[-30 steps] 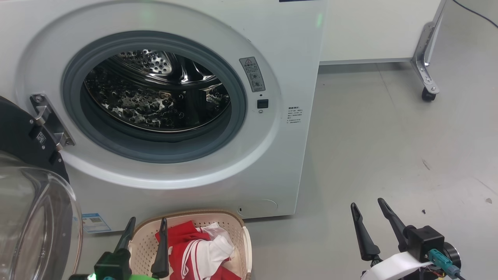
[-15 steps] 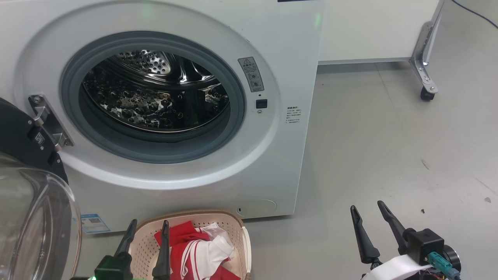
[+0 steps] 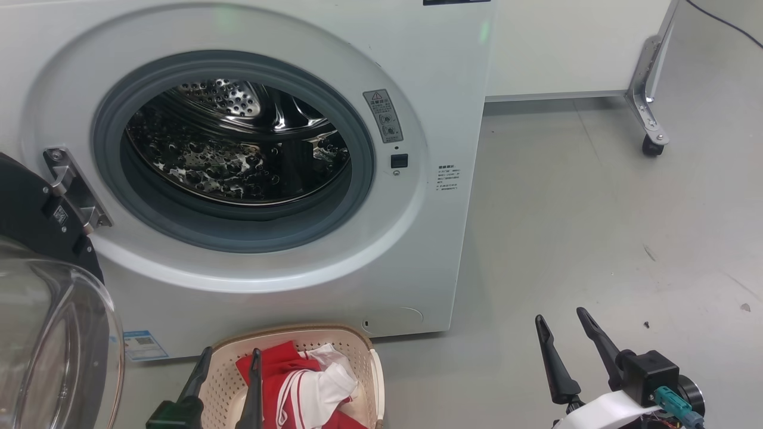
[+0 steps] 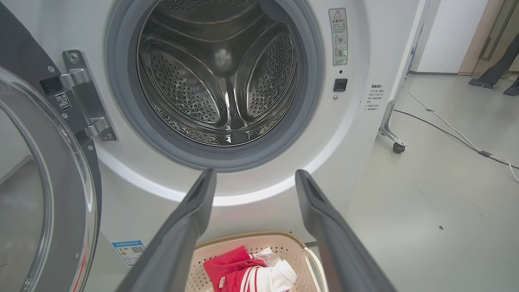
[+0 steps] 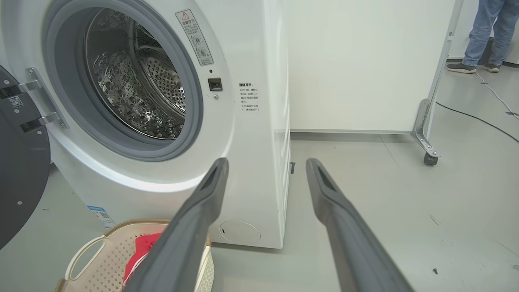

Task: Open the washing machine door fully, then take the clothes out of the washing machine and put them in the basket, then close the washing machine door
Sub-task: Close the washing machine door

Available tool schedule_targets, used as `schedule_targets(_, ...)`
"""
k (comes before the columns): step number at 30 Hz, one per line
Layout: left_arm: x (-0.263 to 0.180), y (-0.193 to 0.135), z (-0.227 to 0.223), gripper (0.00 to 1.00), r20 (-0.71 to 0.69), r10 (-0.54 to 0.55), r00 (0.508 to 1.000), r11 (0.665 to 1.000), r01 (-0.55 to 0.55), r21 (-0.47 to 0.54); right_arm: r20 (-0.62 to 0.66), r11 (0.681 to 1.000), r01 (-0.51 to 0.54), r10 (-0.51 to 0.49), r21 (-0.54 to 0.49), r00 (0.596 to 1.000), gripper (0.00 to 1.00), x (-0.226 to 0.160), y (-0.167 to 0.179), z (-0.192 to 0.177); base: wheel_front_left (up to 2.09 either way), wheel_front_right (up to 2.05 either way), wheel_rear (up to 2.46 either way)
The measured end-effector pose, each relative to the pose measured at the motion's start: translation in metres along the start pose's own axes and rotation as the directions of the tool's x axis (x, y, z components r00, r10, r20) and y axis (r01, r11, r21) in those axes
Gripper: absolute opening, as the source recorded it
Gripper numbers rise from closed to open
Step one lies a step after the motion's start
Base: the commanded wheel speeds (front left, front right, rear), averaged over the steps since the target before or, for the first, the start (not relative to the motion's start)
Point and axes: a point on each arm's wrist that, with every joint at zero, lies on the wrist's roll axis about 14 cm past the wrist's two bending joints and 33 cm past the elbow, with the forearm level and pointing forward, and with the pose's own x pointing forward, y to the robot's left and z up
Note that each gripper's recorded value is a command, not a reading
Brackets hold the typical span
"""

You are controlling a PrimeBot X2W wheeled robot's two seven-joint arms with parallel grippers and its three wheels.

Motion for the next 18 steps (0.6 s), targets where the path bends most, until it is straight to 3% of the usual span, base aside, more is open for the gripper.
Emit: schedule_targets(18, -0.0016, -0.0032, 0.0051, 1.00, -0.002, -0.006, 1.000, 1.000, 0.006, 0.004, 0.003, 1.000, 0.002, -0.002, 0.000, 1.000, 1.00, -0.0008, -0.0003, 0.0007, -0.37, 0.37, 0.00)
